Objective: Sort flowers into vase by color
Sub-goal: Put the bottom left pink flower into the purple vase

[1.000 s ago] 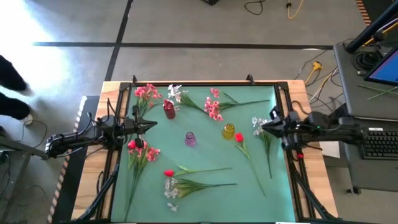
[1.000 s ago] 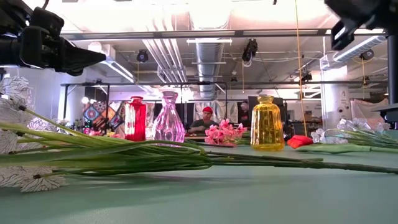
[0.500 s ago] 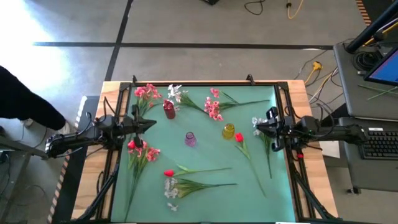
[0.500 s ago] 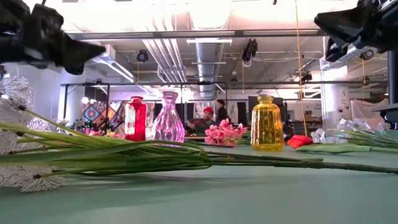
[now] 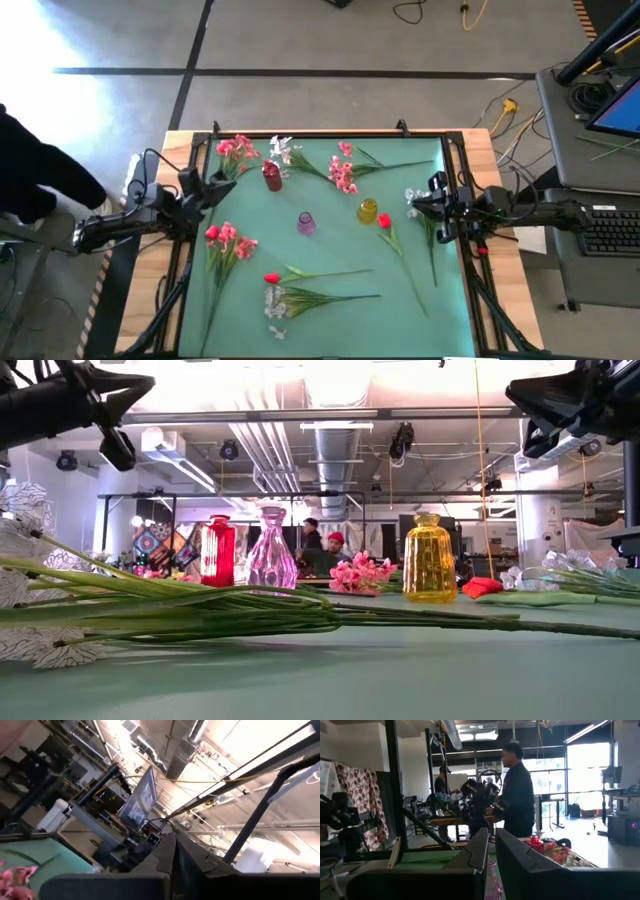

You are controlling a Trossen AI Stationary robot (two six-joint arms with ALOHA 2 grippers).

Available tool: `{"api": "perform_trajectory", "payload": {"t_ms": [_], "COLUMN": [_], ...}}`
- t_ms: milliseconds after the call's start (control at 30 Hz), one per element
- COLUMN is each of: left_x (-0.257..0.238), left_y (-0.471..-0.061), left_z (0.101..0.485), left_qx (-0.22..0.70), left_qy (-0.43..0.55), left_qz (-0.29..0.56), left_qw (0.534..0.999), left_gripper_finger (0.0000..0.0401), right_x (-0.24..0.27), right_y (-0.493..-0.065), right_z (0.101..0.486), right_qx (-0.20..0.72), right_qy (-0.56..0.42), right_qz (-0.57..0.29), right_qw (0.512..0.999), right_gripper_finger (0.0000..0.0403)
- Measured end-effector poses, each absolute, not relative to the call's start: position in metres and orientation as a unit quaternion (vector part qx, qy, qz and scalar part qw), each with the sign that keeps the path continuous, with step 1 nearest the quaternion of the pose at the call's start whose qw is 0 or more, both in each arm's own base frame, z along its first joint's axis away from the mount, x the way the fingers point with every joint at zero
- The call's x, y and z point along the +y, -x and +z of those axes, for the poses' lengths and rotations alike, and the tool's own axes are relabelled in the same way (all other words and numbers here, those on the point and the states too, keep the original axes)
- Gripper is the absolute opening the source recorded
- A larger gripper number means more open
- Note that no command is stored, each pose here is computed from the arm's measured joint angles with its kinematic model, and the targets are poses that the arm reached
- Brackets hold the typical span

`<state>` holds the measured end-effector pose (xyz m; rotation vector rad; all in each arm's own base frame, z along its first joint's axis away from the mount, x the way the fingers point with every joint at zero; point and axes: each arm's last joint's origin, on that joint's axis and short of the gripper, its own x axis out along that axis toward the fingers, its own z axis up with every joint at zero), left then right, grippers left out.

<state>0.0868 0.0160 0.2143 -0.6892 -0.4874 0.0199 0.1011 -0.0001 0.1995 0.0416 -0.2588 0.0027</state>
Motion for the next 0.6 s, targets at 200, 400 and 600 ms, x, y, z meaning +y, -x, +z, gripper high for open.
{"api": "perform_trajectory", "payload": {"t_ms": [200, 400, 600], "left_x": [0.014, 0.011, 0.014], "left_y": [-0.091, -0.094, -0.103], "left_z": [0.212, 0.212, 0.216], "left_qx": [-0.200, -0.176, -0.061], "left_qy": [0.395, 0.397, 0.477], "left_qz": [-0.041, -0.090, -0.016], "left_qw": [0.896, 0.896, 0.876], "left_gripper_finger": [0.0000, 0.0000, 0.0000], "right_x": [0.000, 0.000, 0.000], "right_y": [-0.102, -0.101, -0.101], "right_z": [0.199, 0.200, 0.200], "right_qx": [-0.126, -0.130, -0.129], "right_qy": [-0.015, -0.085, -0.117], "right_qz": [0.001, 0.010, 0.015], "right_qw": [0.992, 0.988, 0.985], "right_gripper_finger": [0.0029, 0.0029, 0.0029]}}
